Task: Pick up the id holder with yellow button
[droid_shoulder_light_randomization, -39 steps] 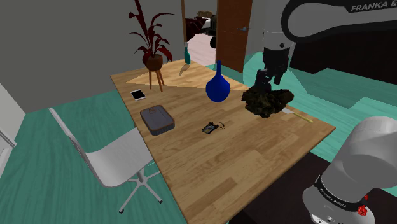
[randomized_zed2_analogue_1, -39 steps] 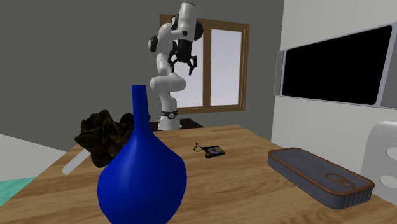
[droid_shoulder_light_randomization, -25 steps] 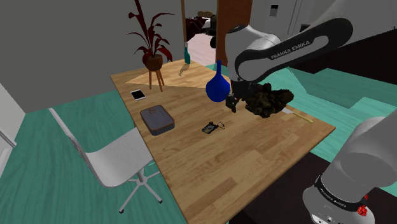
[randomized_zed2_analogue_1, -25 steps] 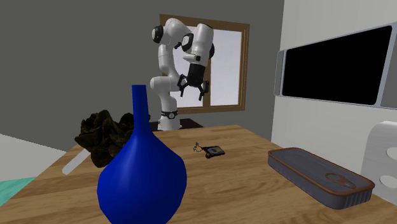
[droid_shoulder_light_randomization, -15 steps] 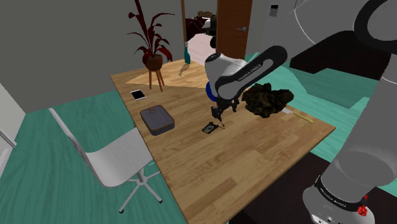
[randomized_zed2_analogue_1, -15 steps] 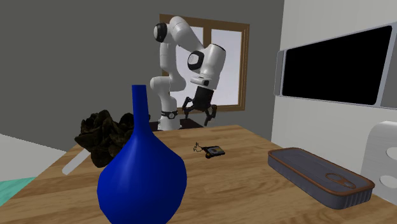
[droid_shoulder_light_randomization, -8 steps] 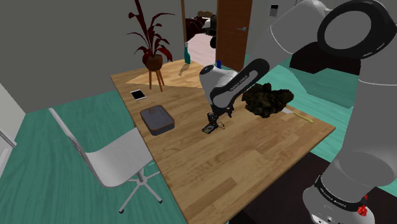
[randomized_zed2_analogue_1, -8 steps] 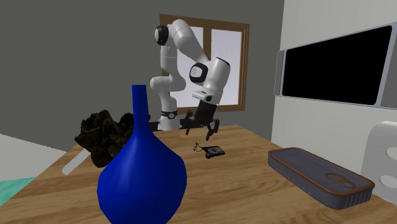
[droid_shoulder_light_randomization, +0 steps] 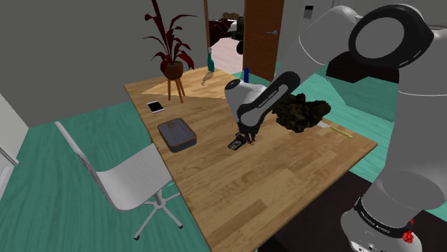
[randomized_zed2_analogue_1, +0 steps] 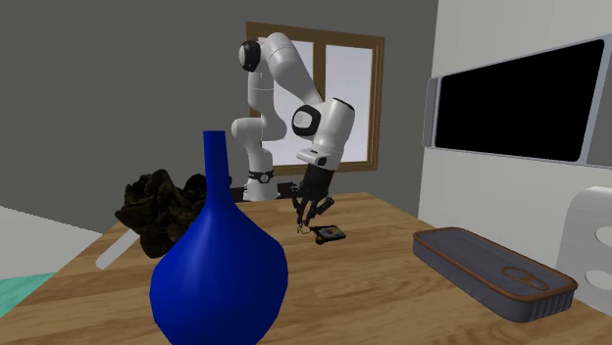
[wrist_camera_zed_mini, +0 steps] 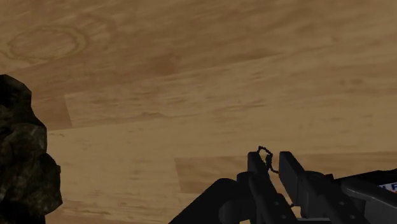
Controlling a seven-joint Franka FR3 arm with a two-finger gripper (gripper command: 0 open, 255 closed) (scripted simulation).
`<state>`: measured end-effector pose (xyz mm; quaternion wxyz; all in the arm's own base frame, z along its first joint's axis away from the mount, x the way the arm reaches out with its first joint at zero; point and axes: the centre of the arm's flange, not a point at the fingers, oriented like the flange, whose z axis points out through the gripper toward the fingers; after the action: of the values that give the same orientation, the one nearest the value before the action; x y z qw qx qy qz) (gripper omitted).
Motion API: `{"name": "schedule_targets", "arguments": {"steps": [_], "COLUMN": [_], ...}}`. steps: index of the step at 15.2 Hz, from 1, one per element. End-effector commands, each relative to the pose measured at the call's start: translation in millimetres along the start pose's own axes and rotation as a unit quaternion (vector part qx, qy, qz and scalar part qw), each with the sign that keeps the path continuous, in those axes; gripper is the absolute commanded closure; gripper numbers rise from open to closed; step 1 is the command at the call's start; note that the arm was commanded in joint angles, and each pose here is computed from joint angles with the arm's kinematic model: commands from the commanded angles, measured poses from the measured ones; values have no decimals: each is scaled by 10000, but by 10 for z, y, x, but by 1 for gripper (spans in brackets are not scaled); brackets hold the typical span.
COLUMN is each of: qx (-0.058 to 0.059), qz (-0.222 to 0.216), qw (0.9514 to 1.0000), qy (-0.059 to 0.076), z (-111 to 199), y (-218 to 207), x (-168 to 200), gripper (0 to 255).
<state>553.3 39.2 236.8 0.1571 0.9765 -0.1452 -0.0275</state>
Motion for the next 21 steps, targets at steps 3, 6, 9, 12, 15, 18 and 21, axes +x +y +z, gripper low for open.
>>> {"name": "schedule_targets", "arguments": {"steps": [3, 6, 9, 12, 15, 18, 21], "qx": [1, 1, 1, 1, 1, 1, 1], "qz": [0, 0, 0, 0, 0, 0, 0], "qw": [10000, 10000, 10000, 10000, 10000, 10000, 10000], "qy": [1, 1, 1, 1, 1, 1, 1], "z": [2, 2, -99, -249, -400, -550, -700], "y": [-1, -3, 36, 86, 136, 186, 236], "x": [-1, -1, 2, 1, 0, -2, -3], "gripper": [255, 255, 255, 255, 255, 255, 255]}}
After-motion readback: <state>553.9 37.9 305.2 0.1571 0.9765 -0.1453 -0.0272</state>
